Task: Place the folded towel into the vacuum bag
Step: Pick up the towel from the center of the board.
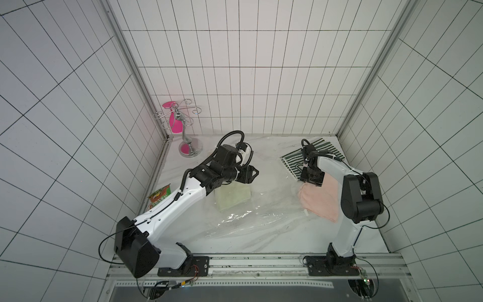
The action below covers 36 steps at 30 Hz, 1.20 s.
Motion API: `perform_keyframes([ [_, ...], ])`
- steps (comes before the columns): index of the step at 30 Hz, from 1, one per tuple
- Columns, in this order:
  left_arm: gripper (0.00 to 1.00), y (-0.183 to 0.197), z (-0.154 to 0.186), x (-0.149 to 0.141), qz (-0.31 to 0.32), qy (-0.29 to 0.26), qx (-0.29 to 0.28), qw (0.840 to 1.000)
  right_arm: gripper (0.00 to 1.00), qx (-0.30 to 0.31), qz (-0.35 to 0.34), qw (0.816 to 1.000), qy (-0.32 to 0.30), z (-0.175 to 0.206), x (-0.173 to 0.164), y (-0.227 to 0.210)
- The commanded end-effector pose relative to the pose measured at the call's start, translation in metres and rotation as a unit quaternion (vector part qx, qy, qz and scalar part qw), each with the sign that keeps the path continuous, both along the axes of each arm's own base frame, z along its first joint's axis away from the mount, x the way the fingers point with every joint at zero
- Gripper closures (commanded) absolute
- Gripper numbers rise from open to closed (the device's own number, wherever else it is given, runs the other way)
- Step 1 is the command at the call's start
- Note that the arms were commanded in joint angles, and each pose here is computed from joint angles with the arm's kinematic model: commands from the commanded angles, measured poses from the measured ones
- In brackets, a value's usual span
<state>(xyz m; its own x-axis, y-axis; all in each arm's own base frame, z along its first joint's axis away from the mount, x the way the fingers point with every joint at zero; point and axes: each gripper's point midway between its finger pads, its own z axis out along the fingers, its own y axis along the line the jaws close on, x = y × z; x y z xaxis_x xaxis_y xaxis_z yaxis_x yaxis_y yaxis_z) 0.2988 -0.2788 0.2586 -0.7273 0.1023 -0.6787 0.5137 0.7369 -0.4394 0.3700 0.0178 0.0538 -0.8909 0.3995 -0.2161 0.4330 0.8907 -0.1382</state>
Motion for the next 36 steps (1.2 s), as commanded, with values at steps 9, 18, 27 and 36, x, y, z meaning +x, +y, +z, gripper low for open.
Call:
perform_keyframes([
  [9,0.38,0.001,0.007,-0.002,0.002,-0.003,-0.015,1.000,0.35,0.004,0.014,0.999,0.039,-0.024,-0.004,0.007],
  [18,0.38,0.006,0.003,0.000,0.010,-0.007,0.000,1.000,0.50,0.042,0.031,0.997,0.051,-0.050,-0.010,0.015],
  [27,0.38,0.012,0.005,0.007,0.030,-0.018,0.015,0.999,0.92,0.068,0.041,0.997,0.012,-0.038,-0.002,0.010],
  [36,0.38,0.016,0.007,0.008,0.040,-0.025,0.020,0.999,1.00,0.036,0.067,0.996,-0.036,0.024,0.006,-0.002],
])
